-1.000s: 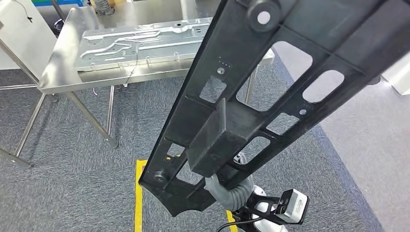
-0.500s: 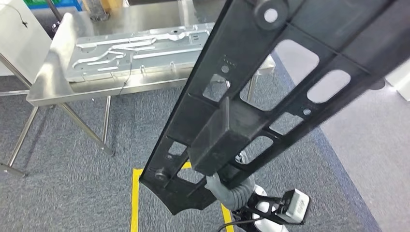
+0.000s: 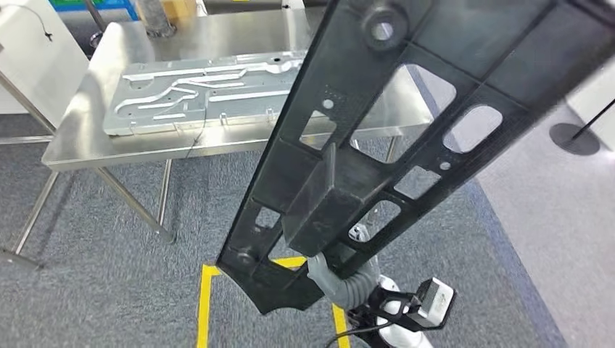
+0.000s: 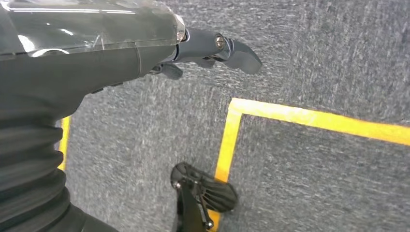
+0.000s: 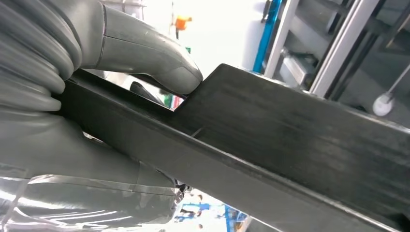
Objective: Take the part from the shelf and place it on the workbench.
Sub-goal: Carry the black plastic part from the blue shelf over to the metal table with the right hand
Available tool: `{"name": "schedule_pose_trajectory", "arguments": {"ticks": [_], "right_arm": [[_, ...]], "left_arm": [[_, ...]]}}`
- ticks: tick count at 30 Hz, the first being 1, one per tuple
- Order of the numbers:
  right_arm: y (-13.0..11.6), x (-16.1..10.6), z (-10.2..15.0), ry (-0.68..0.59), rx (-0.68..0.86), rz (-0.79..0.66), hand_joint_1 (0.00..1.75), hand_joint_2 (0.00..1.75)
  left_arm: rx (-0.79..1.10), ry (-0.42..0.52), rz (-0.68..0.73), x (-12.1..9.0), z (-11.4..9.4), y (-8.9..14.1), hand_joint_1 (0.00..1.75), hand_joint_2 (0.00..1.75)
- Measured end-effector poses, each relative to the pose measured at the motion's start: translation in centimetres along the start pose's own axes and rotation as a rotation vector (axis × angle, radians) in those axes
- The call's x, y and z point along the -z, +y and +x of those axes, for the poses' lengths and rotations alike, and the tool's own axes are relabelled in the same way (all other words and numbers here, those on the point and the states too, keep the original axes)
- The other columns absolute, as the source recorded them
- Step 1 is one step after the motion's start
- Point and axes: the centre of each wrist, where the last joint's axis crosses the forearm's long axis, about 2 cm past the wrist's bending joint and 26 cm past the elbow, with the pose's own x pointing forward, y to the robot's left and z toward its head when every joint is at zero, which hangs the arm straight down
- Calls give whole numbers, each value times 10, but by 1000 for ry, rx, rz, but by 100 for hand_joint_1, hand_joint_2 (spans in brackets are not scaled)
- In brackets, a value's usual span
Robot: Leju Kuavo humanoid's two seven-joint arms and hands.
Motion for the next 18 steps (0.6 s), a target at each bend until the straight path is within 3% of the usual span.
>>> {"name": "schedule_pose_trajectory", "arguments": {"ticks": [18], "right_arm": [[-2, 1, -4, 8, 4, 9, 175, 175]], "left_arm": [[-5, 3, 0, -1, -2, -2, 0, 175]]}}
